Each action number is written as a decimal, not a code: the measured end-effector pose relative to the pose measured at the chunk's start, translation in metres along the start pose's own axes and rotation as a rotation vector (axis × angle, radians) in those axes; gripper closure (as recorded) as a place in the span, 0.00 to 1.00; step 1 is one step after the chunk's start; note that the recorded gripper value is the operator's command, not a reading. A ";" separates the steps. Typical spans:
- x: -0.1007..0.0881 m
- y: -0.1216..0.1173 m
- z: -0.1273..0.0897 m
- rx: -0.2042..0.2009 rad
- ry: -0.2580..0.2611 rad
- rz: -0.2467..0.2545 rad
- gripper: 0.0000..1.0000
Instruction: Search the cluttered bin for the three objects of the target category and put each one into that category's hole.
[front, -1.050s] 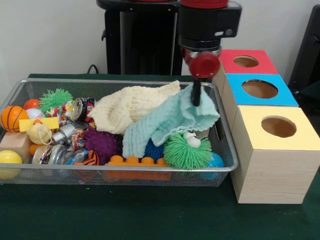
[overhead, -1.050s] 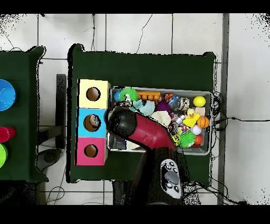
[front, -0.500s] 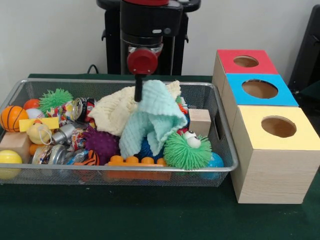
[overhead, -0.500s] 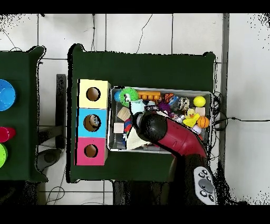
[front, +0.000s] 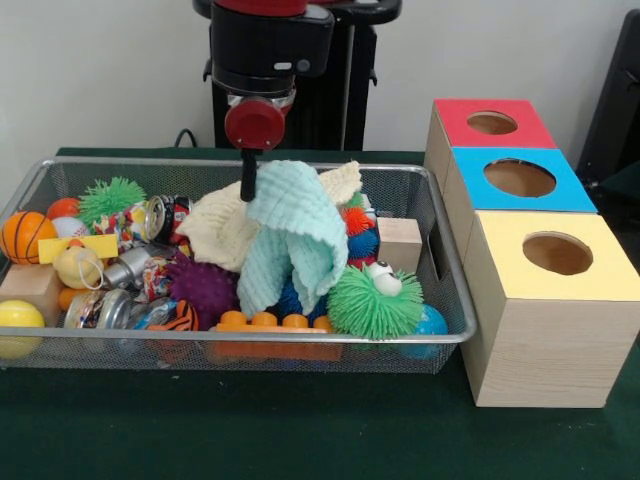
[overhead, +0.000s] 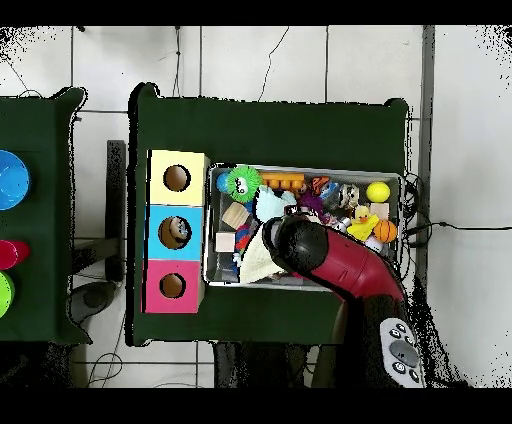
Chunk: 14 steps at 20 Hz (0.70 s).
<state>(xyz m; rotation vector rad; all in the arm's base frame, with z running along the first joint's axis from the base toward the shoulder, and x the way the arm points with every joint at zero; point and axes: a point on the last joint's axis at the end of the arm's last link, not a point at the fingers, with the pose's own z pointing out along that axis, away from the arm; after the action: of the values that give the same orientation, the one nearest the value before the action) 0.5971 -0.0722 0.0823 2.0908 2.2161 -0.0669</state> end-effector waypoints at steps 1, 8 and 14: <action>0.000 0.000 0.000 0.001 0.000 -0.002 1.00; 0.003 -0.002 0.002 0.004 -0.006 -0.026 0.00; 0.008 0.002 0.003 0.001 -0.010 -0.044 0.00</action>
<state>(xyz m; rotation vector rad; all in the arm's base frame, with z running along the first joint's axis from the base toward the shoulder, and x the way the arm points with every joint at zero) 0.5993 -0.0643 0.0788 2.0382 2.2567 -0.0805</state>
